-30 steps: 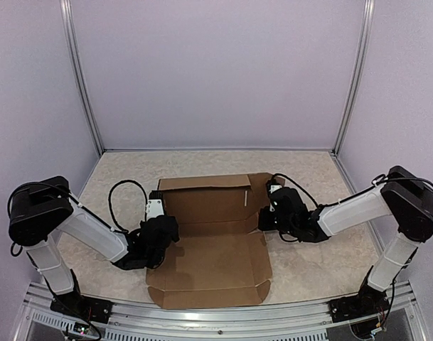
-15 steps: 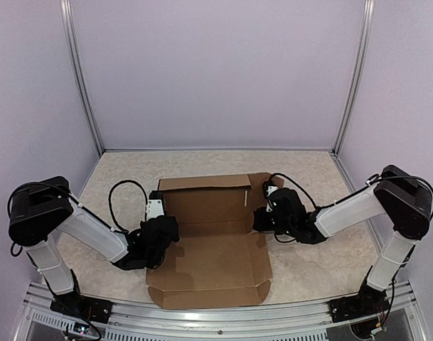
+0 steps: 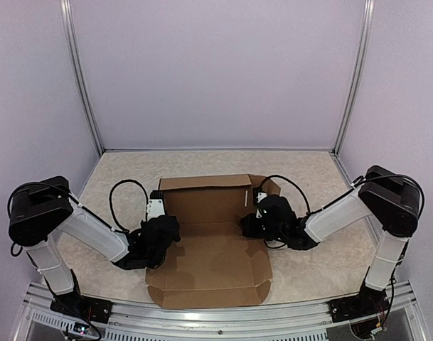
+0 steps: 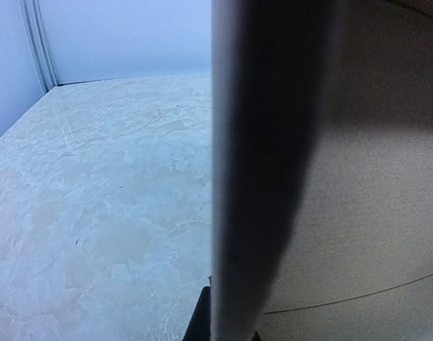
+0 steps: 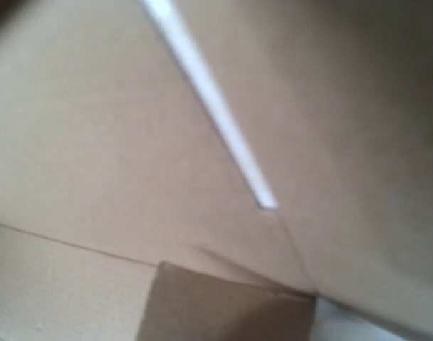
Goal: Fold the paper box
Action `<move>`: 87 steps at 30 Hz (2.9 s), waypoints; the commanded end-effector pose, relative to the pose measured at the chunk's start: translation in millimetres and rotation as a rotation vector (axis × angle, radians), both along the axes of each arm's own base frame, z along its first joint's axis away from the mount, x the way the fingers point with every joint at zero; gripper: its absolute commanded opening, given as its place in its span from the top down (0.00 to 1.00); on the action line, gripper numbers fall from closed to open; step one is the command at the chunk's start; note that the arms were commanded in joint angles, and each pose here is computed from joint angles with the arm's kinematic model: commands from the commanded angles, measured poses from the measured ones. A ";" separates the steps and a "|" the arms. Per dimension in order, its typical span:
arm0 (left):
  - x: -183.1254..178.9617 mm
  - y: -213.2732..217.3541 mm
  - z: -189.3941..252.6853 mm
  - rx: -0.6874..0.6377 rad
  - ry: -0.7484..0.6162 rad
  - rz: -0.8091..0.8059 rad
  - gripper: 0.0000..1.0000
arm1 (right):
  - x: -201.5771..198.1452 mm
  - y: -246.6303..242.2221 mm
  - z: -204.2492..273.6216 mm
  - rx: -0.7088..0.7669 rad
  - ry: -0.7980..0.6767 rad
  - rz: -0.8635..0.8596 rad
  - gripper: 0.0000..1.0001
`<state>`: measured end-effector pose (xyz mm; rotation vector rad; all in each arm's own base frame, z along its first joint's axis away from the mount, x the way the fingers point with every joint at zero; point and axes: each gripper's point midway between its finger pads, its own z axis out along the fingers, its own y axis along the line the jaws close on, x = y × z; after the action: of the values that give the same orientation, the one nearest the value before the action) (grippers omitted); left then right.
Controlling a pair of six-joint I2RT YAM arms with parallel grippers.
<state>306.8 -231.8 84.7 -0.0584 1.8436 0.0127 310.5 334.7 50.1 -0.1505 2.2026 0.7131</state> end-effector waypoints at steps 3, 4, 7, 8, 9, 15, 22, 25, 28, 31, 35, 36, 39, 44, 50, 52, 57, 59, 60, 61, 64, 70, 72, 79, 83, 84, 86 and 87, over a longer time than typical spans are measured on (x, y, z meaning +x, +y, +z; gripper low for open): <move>-0.6 -11.6 4.0 -0.009 -0.008 -0.017 1.00 | -8.9 8.7 -17.4 0.000 0.042 0.019 1.00; -0.9 -11.8 3.3 -0.007 -0.007 -0.017 1.00 | -9.4 8.4 -16.8 0.001 0.041 0.021 1.00; -1.0 -10.9 2.0 -0.005 -0.005 -0.014 1.00 | -11.5 6.6 -9.0 0.005 0.030 0.024 1.00; -1.0 -11.0 1.7 -0.003 -0.006 -0.012 1.00 | -12.9 4.1 -6.2 0.002 0.026 0.023 1.00; -0.9 -11.1 1.5 -0.003 -0.005 -0.011 1.00 | -13.7 1.8 -3.2 0.000 0.022 0.020 1.00; 2.0 -13.6 0.8 0.009 -0.006 -0.001 1.00 | -20.1 -12.1 19.5 -0.009 -0.006 0.013 1.00; 1.9 -10.5 -2.1 0.002 -0.007 0.025 1.00 | -33.6 -27.7 47.0 -0.054 -0.042 0.050 1.00; 2.0 -10.6 -2.9 0.000 -0.006 0.029 1.00 | -40.8 -35.4 56.7 -0.089 -0.046 0.075 1.00; 1.5 -10.0 -3.3 -0.002 -0.006 0.030 1.00 | -50.3 -45.5 72.5 -0.119 -0.072 0.109 1.00; 1.4 -10.5 -3.5 -0.004 -0.005 0.024 1.00 | -56.8 -63.1 96.0 -0.162 -0.126 0.115 1.00; 1.4 -15.7 -3.0 -0.019 -0.006 -0.005 1.00 | -64.4 -100.3 113.6 -0.267 -0.174 0.074 1.00; 1.4 -17.3 -3.4 -0.022 -0.004 -0.013 1.00 | -64.4 -109.9 116.2 -0.287 -0.182 0.054 1.00; 1.2 -19.1 -4.0 -0.051 0.000 -0.020 1.00 | -62.9 -130.3 119.0 -0.301 -0.179 0.014 1.00; -0.8 -20.1 -4.5 -0.064 -0.001 -0.042 1.00 | -46.8 -146.6 113.7 -0.328 -0.182 -0.038 1.00; -2.0 -20.7 -3.0 -0.075 0.004 -0.052 1.00 | -10.7 -155.8 110.6 -0.262 -0.199 -0.050 1.00; -2.6 -25.4 -3.8 -0.059 0.013 -0.081 1.00 | 1.5 -152.5 111.4 -0.204 -0.207 -0.029 1.00; -5.2 -34.4 -2.1 -0.054 0.015 -0.129 1.00 | 28.3 -142.5 109.6 -0.064 -0.198 0.058 1.00; -6.8 -37.3 -1.5 -0.052 0.017 -0.146 1.00 | 37.7 -139.2 108.8 -0.028 -0.197 0.090 1.00; -7.4 -38.9 -1.3 -0.052 0.017 -0.154 1.00 | 42.3 -137.8 109.2 -0.008 -0.198 0.107 1.00; -7.8 -40.1 -1.2 -0.053 0.018 -0.159 1.00 | 46.2 -136.9 106.5 0.007 -0.190 0.123 1.00; -9.1 -42.3 -1.1 -0.060 0.017 -0.175 1.00 | 54.3 -133.1 98.8 0.038 -0.180 0.155 1.00; -9.0 -40.6 0.1 -0.063 0.015 -0.162 1.00 | 45.5 -121.7 76.5 0.112 -0.108 0.207 1.00; -8.7 -40.2 0.1 -0.062 0.016 -0.156 1.00 | 39.0 -123.9 68.3 0.110 -0.089 0.199 1.00; -7.1 -39.0 0.0 -0.056 0.011 -0.140 1.00 | 9.1 -124.0 53.1 0.130 -0.044 0.222 1.00; -4.7 -38.1 -0.6 -0.040 0.013 -0.117 1.00 | -7.5 -122.1 48.9 0.134 -0.025 0.223 1.00; -4.3 -38.2 -0.5 -0.041 0.012 -0.115 1.00 | -10.7 -120.3 49.2 0.133 -0.024 0.226 1.00; -4.0 -37.2 -1.0 -0.037 0.010 -0.107 1.00 | -16.1 -116.1 51.5 0.133 -0.023 0.236 1.00; -4.1 -36.4 -1.2 -0.034 0.009 -0.102 1.00 | -18.6 -113.9 52.9 0.130 -0.024 0.240 1.00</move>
<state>302.3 -268.0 81.6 0.0359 1.8628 -0.1109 301.4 212.3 93.2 -0.3454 2.1495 0.9596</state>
